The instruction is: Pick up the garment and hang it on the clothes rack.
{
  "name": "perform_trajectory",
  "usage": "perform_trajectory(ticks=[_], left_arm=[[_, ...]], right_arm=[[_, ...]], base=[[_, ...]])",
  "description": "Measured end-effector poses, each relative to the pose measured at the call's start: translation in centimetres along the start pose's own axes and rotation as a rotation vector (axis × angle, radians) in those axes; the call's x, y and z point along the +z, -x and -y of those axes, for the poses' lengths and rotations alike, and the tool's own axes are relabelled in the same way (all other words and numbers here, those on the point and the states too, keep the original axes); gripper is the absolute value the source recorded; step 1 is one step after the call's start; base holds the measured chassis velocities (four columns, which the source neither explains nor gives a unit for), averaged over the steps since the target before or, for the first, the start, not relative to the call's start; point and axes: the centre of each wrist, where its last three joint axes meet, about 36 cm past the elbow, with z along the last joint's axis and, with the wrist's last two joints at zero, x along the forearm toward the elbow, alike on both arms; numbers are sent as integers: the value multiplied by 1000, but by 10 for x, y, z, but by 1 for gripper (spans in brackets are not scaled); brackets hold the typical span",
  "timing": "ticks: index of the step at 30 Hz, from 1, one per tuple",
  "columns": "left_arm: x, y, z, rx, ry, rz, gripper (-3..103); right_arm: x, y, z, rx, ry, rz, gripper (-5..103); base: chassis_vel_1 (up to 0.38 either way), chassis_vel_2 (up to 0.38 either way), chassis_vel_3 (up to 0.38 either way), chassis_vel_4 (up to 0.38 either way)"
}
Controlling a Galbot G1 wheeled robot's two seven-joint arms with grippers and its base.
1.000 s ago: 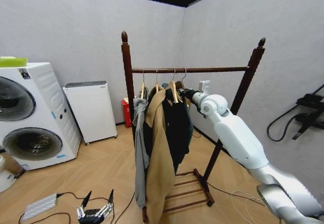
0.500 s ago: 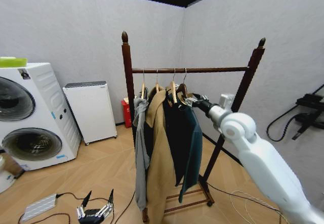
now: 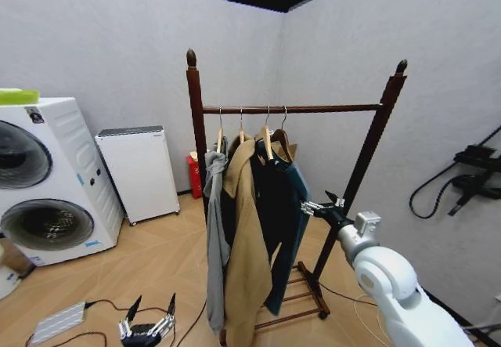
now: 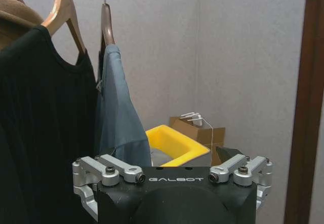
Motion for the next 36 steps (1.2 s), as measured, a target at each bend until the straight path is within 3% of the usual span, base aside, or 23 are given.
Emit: perform_trajectory(ticks=[19, 36], left_arm=[[0, 0, 0, 0, 0, 0, 100], [0, 0, 0, 0, 0, 0, 100]], right_arm=[[7, -15, -9, 19, 14, -5, 100], [4, -17, -14, -4, 15, 4, 100]], base=[[-67, -112, -110, -70], [68, -332, -306, 68]])
